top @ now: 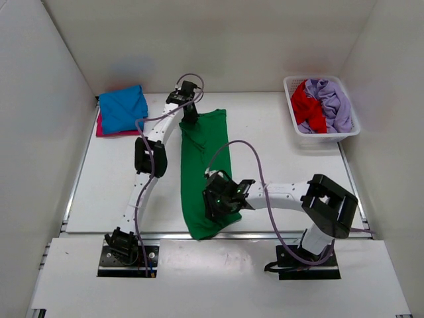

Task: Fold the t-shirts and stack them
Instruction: Rotate the tshirt 90 degrees, then grab the bottom of the folded rectangular tshirt with both arms

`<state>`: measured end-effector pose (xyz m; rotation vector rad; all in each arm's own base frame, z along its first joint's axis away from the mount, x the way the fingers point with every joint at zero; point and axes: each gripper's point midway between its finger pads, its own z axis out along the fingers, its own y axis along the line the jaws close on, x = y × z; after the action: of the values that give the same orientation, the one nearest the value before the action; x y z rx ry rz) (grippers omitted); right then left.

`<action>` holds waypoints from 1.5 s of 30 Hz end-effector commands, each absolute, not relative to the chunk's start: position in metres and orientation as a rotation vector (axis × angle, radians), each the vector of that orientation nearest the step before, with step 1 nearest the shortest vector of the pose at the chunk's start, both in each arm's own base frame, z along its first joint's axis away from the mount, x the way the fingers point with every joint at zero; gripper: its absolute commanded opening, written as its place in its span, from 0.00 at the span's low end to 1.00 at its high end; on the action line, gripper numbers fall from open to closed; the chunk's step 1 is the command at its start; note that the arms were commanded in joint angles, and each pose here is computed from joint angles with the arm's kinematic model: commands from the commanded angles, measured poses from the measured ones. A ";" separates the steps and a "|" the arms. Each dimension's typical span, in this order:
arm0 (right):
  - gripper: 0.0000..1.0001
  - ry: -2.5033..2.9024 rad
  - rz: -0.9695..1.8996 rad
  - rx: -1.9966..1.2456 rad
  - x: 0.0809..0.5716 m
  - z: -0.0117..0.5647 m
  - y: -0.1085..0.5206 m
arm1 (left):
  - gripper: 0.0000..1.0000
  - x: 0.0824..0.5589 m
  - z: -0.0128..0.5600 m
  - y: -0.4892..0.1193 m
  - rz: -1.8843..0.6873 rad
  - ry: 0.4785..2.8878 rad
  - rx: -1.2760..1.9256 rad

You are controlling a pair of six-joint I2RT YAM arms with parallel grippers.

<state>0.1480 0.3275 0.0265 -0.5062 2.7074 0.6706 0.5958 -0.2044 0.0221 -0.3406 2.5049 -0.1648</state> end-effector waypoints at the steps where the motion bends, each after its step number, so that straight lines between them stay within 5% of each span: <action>1: 0.34 2.700 0.523 -0.538 0.136 0.019 0.324 | 0.25 0.578 0.000 -0.184 -0.161 2.623 -0.372; 5: 0.44 2.584 0.519 -0.442 0.166 0.040 0.310 | 0.26 0.598 0.053 -0.184 -0.207 2.499 -0.368; 9: 0.69 2.460 0.539 -0.408 0.184 0.080 0.308 | 0.31 0.609 0.137 -0.162 -0.271 2.358 -0.400; 13: 0.66 2.386 0.551 -0.353 0.183 0.110 0.300 | 0.31 0.588 0.201 -0.134 -0.328 2.333 -0.400; 16: 0.65 2.499 0.501 -0.329 0.175 0.079 0.267 | 0.24 0.538 0.249 -0.100 -0.158 2.362 -0.358; 18: 0.62 2.539 0.457 -0.335 0.172 0.064 0.250 | 0.15 0.499 0.251 -0.099 -0.138 2.468 -0.290; 23: 0.59 2.549 0.488 -0.330 0.165 0.053 0.224 | 0.10 0.381 0.252 -0.108 -0.089 2.590 -0.173; 26: 0.60 2.567 0.523 -0.275 0.163 0.051 0.208 | 0.16 0.280 0.200 -0.121 -0.325 2.648 -0.126; 32: 0.60 2.578 0.642 -0.231 0.153 0.042 0.191 | 0.11 0.157 0.101 -0.134 -0.479 2.780 -0.148; 40: 0.58 2.540 0.705 -0.289 0.154 0.043 0.201 | 0.19 0.195 0.108 -0.162 -0.796 2.478 -0.328; 45: 0.51 2.563 0.707 -0.284 0.150 0.036 0.213 | 0.15 0.211 0.082 -0.188 -0.771 2.595 -0.293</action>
<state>0.1435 0.1975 0.0280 -0.2768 2.6029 0.6628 0.1865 -0.1610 0.0727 -0.3182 2.6534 -0.6853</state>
